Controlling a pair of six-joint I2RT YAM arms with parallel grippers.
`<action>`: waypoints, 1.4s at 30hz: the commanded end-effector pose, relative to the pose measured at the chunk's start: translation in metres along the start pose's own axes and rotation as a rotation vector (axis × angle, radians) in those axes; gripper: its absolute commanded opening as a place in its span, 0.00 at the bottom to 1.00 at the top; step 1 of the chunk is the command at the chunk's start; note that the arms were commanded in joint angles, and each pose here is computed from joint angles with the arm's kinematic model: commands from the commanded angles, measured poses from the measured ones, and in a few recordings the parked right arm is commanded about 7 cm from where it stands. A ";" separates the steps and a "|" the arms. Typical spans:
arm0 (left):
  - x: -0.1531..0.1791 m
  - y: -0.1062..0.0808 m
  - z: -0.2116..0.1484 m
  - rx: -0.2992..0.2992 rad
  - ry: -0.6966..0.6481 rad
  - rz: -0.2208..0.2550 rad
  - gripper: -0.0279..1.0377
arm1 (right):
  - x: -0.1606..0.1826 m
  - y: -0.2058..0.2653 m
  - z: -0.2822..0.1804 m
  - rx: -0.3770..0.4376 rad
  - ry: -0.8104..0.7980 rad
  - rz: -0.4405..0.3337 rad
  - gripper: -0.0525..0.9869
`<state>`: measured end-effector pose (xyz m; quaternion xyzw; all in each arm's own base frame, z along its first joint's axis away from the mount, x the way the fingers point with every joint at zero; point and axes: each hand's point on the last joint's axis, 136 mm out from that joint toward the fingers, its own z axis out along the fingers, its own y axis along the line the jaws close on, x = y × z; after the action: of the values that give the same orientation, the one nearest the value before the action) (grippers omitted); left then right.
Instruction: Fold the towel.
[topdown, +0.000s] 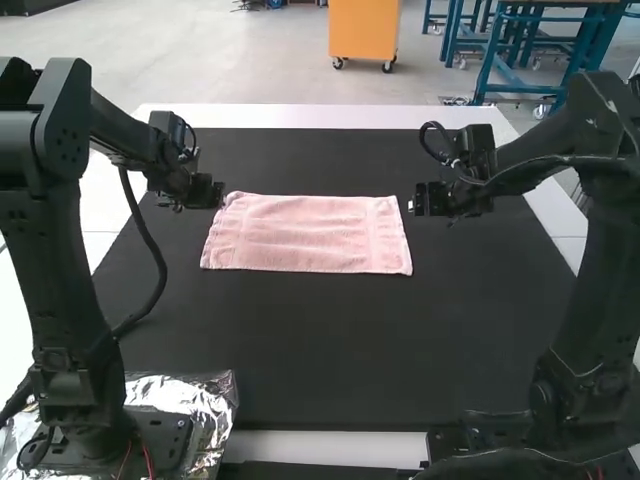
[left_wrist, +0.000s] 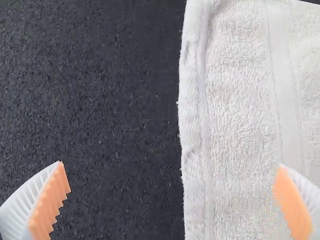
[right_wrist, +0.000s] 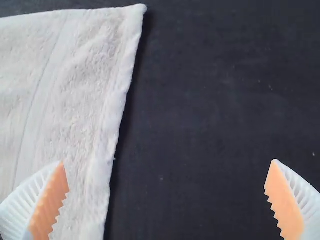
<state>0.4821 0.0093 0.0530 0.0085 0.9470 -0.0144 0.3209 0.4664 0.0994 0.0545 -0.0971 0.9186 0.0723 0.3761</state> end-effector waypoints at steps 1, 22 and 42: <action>-0.022 -0.013 0.001 0.021 -0.042 0.014 0.93 | -0.020 0.010 0.006 -0.009 -0.035 -0.032 0.92; -0.036 0.001 0.046 -0.060 -0.054 0.022 0.92 | -0.027 0.037 0.065 -0.049 -0.005 -0.088 0.92; -0.038 0.004 0.067 -0.067 -0.053 -0.014 0.93 | -0.029 0.042 0.097 -0.045 0.016 -0.111 0.92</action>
<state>0.5413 0.0072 0.0122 0.0037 0.9442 0.0124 0.3291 0.5354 0.1521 -0.0007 -0.1450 0.9195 0.0761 0.3573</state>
